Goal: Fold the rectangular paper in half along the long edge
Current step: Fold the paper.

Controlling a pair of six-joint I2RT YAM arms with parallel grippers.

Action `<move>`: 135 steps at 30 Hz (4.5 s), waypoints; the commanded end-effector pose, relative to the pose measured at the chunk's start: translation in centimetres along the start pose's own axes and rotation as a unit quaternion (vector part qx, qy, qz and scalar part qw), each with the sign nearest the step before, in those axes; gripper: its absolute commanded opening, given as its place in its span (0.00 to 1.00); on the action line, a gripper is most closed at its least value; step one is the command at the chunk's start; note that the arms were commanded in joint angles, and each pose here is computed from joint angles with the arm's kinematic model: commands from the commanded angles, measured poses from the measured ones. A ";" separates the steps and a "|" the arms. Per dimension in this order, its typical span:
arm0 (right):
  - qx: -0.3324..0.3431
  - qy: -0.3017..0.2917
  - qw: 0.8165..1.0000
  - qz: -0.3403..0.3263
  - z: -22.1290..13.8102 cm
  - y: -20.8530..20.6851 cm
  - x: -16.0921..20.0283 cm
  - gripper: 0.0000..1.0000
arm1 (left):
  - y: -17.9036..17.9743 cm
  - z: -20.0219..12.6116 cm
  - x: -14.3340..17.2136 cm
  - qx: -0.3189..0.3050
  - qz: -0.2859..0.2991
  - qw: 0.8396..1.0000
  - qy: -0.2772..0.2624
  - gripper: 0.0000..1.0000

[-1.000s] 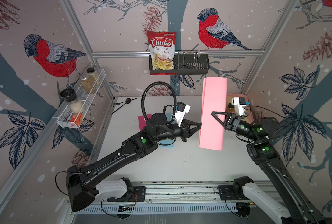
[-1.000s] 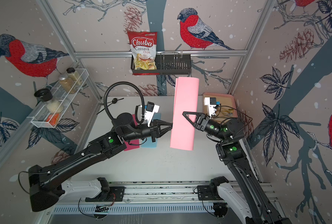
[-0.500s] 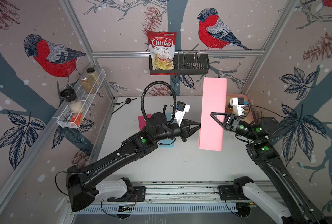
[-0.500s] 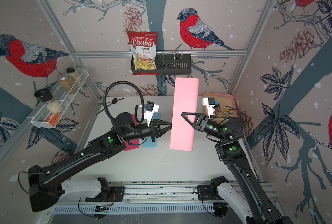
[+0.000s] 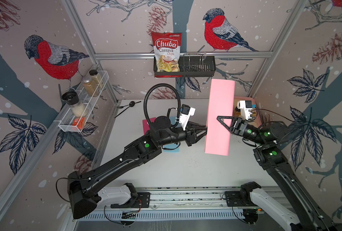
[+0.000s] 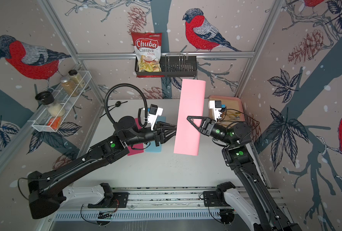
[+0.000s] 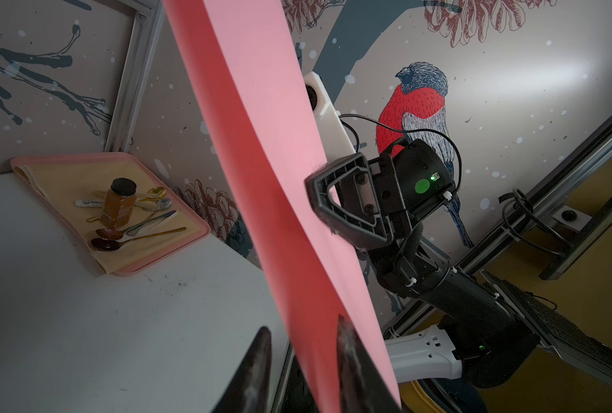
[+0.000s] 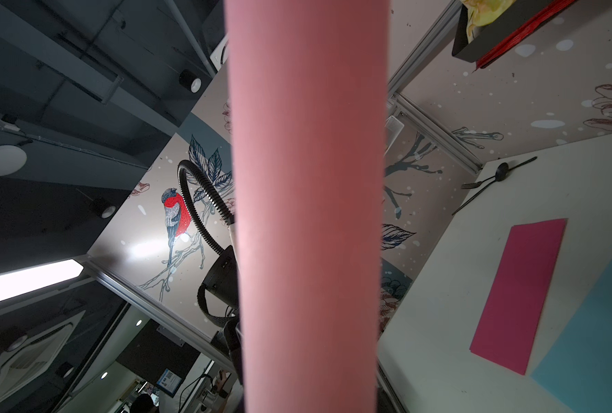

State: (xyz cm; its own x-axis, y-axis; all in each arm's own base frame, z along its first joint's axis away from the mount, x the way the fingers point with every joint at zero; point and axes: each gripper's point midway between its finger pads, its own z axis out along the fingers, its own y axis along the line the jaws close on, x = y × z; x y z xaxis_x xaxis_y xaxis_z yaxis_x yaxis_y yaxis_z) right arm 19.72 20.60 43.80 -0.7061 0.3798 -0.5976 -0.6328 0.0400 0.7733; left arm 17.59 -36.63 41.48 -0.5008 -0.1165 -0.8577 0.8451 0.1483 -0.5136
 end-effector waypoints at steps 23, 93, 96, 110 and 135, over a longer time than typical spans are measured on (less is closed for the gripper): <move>-0.099 0.053 0.994 0.010 -1.0 4.2 2.6 0.27 | -1.6 -0.8 -2.0 0.009 0.018 0.999 -0.025 0.39; -0.039 0.084 0.995 -0.021 -0.5 2.5 3.7 0.28 | -1.9 -0.7 -1.7 0.014 0.019 1.000 -0.018 0.00; -0.037 0.087 0.995 -0.020 -0.5 2.5 3.8 0.29 | -1.8 -0.7 -1.7 0.013 0.019 1.000 -0.018 0.00; -0.032 0.098 0.994 -0.028 -0.7 2.5 4.1 0.29 | -1.9 -0.7 -1.7 0.013 0.019 1.000 -0.018 0.00; -0.040 0.083 0.995 -0.038 -0.8 3.3 3.6 0.24 | -1.8 -1.1 -1.9 0.002 0.023 0.999 -0.021 0.29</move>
State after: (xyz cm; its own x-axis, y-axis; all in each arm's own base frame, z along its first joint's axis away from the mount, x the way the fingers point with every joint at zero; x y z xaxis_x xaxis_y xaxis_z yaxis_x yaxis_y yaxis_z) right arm 15.12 21.53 43.22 -0.7243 0.2077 -0.6574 -0.6733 -0.0080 0.7393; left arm 17.13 -35.90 42.97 -0.4848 -0.1342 -0.8643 0.8510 0.1555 -0.5015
